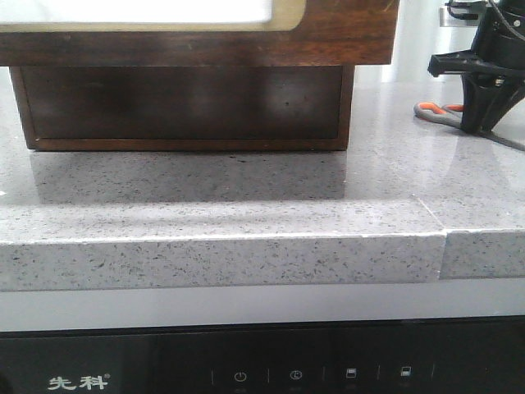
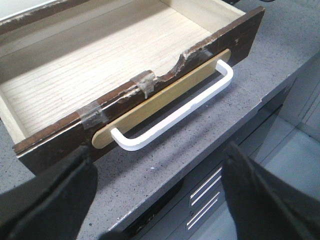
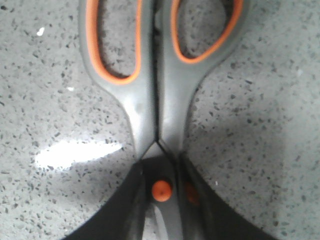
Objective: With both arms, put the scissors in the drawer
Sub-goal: 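Lift the scissors with the right gripper and carry them over the drawer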
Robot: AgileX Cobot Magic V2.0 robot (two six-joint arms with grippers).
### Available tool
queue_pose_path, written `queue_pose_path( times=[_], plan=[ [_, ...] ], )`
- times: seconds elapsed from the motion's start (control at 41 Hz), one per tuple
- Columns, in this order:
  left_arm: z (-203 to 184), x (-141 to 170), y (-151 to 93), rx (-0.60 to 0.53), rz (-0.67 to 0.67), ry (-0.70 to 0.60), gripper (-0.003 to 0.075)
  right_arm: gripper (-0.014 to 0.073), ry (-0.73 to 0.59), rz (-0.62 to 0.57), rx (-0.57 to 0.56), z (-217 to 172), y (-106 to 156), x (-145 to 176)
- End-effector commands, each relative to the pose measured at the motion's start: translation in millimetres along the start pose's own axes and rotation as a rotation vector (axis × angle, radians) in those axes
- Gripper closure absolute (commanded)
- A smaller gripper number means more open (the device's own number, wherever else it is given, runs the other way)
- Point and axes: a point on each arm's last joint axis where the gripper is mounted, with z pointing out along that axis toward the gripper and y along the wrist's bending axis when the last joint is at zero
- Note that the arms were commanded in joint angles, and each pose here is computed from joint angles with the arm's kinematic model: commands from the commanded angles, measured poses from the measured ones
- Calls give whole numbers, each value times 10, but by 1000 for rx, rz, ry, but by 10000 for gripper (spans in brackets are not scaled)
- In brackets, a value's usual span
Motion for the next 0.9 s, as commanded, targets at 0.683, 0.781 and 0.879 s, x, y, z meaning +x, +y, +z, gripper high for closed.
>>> queue_pose_path(
  times=[0.683, 0.781, 0.879],
  plan=[
    [-77, -140, 1, 2, -8, -108, 207, 517, -600, -152, -27, -2711, 442, 486],
    [-77, -140, 1, 2, -8, -108, 207, 517, -671, -190, -36, -2966, 525, 625],
    [-77, -140, 1, 2, -8, -108, 207, 517, -749, -245, -55, -3234, 629, 795]
  ],
)
